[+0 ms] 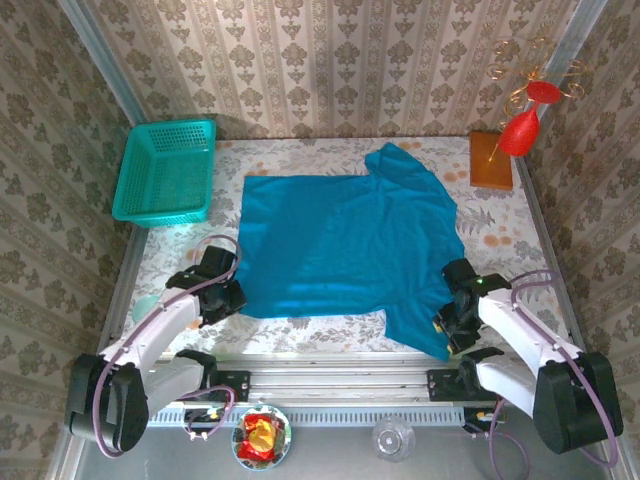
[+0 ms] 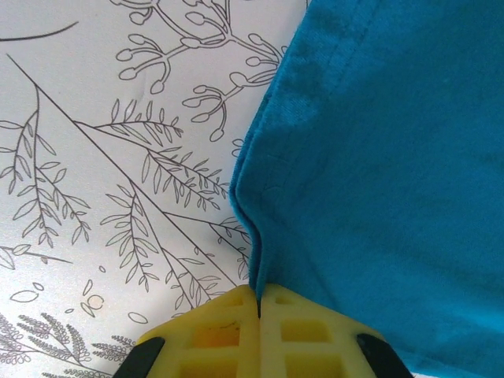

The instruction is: Fold the inside-out t-shirt

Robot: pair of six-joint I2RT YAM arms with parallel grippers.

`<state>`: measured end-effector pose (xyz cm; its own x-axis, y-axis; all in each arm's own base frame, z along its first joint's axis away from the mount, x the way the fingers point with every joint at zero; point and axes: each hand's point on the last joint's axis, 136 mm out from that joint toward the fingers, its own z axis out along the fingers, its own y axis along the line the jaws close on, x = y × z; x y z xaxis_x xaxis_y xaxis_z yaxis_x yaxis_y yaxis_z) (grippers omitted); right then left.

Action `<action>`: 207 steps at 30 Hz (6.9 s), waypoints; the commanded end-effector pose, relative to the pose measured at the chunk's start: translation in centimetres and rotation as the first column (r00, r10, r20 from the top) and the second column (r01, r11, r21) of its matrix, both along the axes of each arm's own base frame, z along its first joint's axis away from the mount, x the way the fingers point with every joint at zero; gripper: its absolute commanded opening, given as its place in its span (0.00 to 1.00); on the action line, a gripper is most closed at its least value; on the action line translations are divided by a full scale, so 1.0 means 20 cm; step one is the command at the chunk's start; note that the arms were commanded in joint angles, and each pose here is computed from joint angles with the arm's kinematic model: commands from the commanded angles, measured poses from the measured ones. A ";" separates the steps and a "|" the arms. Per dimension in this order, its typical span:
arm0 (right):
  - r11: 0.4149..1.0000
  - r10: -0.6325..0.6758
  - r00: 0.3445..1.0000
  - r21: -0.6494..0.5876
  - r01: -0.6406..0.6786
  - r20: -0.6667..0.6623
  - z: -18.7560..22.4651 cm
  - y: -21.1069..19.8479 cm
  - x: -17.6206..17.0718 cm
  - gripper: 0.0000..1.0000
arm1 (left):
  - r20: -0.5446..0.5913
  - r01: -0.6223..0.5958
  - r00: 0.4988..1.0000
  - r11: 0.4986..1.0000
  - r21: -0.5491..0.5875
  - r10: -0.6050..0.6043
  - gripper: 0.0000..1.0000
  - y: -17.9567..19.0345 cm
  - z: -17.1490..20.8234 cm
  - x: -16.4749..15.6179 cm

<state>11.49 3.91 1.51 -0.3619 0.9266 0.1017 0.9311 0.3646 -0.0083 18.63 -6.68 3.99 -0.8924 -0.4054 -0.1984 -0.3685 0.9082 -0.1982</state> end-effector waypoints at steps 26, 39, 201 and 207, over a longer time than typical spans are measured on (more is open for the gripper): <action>1.000 -0.029 0.973 0.003 0.029 0.231 0.28 -0.07 -0.14 0.00 | 0.067 -0.013 0.998 0.998 -0.063 0.017 0.00 0.01 0.26 -0.06; 0.990 0.130 0.897 -0.098 -0.097 0.422 0.59 -0.09 0.14 0.00 | 0.168 0.029 0.986 0.999 -0.041 -0.022 0.00 0.01 0.44 0.05; 0.860 0.386 0.707 0.046 -0.508 0.593 0.27 0.25 1.27 0.08 | -0.146 0.273 0.954 0.960 0.065 -0.261 0.07 -0.01 -0.04 0.33; 0.869 0.380 0.710 0.035 -0.494 0.593 0.29 0.24 1.38 0.00 | -0.152 0.271 0.954 0.960 0.070 -0.258 0.07 0.00 -0.04 0.32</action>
<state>38.49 8.70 7.61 -0.7664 0.6316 -0.1170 0.4710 0.6764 0.5662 25.48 -6.90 2.62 -0.9877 -0.1293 -0.0879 -0.1213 0.9884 -0.0913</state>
